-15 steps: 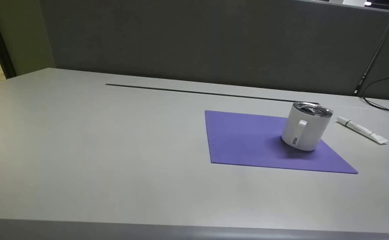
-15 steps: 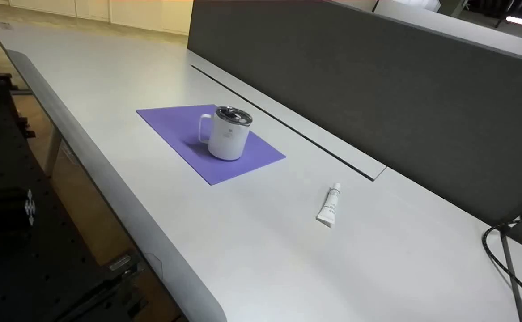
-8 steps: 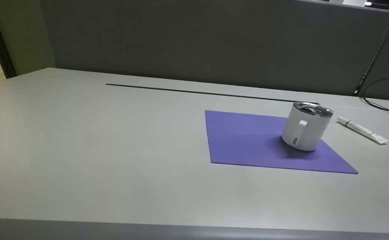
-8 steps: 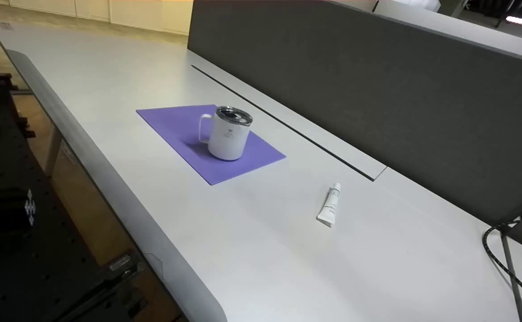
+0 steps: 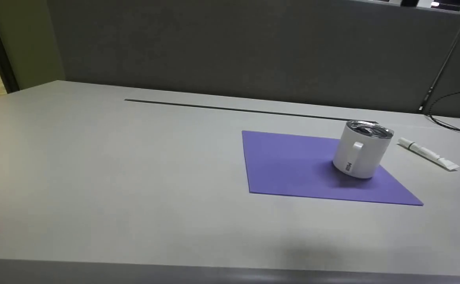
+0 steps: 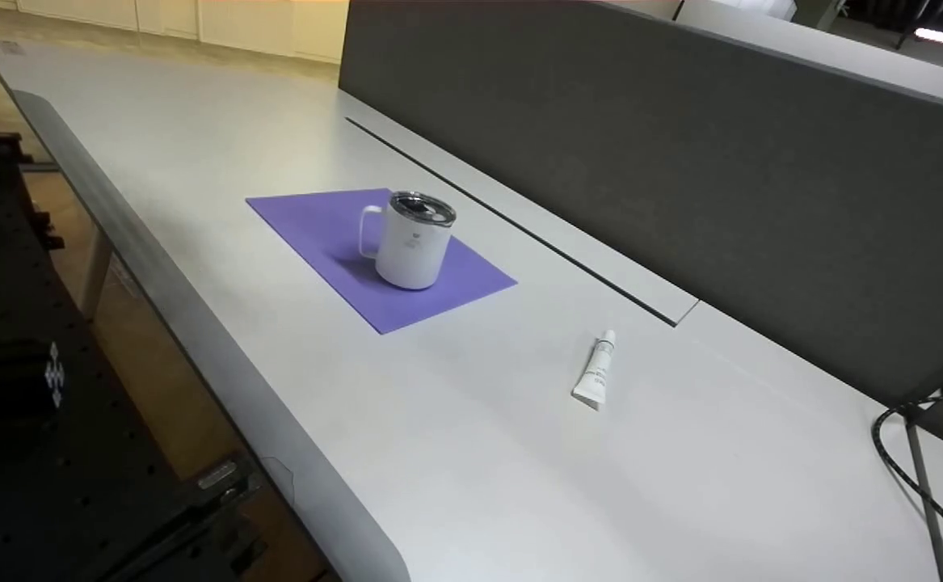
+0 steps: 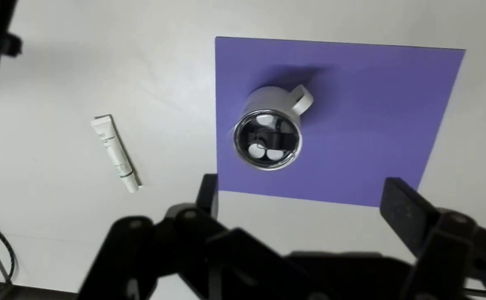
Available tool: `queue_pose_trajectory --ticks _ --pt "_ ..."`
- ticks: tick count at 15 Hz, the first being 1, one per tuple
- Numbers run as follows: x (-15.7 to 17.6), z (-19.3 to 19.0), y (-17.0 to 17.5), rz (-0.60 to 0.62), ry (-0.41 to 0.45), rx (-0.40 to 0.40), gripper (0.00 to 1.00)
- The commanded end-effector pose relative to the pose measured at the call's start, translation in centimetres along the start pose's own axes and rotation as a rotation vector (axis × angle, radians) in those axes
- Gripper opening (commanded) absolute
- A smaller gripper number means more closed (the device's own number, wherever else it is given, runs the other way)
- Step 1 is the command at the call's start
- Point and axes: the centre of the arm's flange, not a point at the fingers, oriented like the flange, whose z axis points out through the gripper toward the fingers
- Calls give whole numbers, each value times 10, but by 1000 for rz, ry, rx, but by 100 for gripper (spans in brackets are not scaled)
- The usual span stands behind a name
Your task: Open the sliding lid on the travel mug
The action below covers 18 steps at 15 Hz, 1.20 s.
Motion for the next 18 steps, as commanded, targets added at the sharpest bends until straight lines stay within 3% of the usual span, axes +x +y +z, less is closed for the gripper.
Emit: queue_pose_trajectory --ticks 1,2,3,7,13,16,17,18 --pt "58 36 44 -77 -46 17 100" --pt "68 42 51 -12 -96 13 100" --pt "28 33 39 -32 -43 19 100" --pt "53 54 49 -20 -89 17 100" --pt "54 52 49 -21 -90 17 100" --pt "77 79 41 -15 -99 53 100" --pt "83 88 34 -12 -91 66 75" --pt "87 97 27 -10 -92 72 74"
